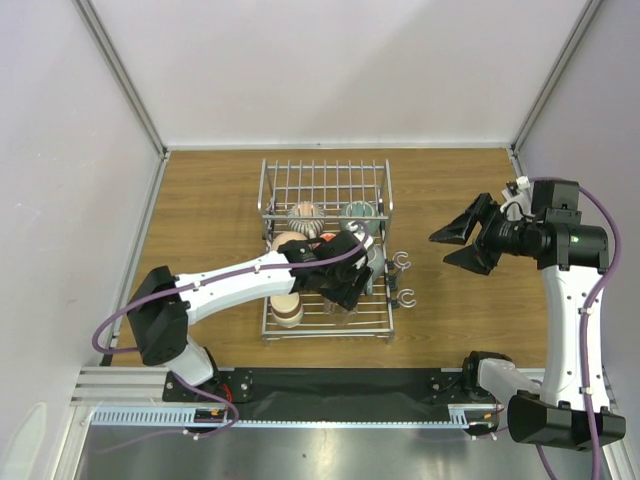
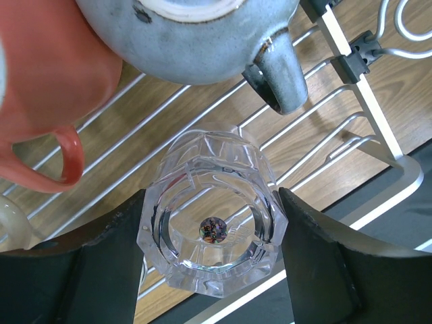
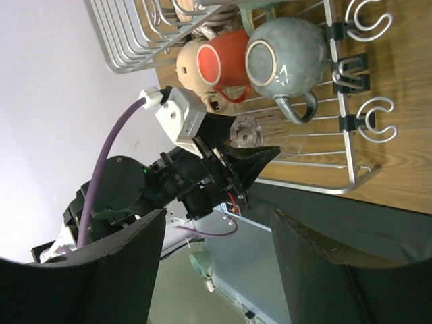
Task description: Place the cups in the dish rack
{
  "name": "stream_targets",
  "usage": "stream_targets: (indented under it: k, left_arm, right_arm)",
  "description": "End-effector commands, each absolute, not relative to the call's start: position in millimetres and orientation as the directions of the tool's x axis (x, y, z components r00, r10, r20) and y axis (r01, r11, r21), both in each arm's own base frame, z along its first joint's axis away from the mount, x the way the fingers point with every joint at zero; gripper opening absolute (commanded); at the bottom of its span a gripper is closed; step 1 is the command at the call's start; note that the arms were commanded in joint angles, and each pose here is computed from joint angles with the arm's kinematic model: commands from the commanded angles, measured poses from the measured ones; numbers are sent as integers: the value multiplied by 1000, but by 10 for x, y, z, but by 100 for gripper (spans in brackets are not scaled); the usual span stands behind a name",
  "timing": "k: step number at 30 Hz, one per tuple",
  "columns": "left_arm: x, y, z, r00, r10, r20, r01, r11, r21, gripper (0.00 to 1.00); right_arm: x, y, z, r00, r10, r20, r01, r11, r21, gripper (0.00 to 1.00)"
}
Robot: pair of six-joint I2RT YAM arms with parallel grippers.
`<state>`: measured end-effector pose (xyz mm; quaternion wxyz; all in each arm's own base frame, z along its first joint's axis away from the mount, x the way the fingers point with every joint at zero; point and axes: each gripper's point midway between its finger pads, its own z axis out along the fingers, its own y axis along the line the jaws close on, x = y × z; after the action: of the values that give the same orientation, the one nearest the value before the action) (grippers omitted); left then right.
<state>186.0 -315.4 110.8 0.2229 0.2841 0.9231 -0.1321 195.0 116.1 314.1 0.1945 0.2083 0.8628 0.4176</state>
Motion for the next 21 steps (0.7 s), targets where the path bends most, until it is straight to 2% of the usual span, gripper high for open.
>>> stream_targets:
  k: [1,2,5,12,17,18,21]
  left_arm:
    - [2016,-3181,1169,-723,465,-510,588,803,-102,35]
    - [2023,-3159,1160,-723,468,-508,587,805,-93,39]
    - [2004,-3113,1150,-732,466,-497,580,809,-97,66]
    - [1958,-3088,1189,-718,477,-506,602,791,-108,84]
    - [1962,-3054,1197,-714,477,-512,602,791,-103,87]
    - [1977,-3045,1218,-714,470,-519,596,797,-99,100]
    - [1978,-3013,1274,-706,465,-534,597,797,-95,99]
  right_arm:
    - [1958,1185,3177,-842,510,-173,166,551,818,70]
    - [1968,1175,3171,-840,513,-178,167,555,815,70]
    - [1962,1177,3140,-835,524,-168,179,549,817,70]
    - [2016,1174,3131,-830,533,-161,187,540,821,70]
    - [2055,1175,3161,-823,543,-166,183,531,827,70]
    - [2062,1170,3159,-821,546,-166,186,532,826,70]
    - [2073,1171,3182,-814,556,-167,188,524,831,70]
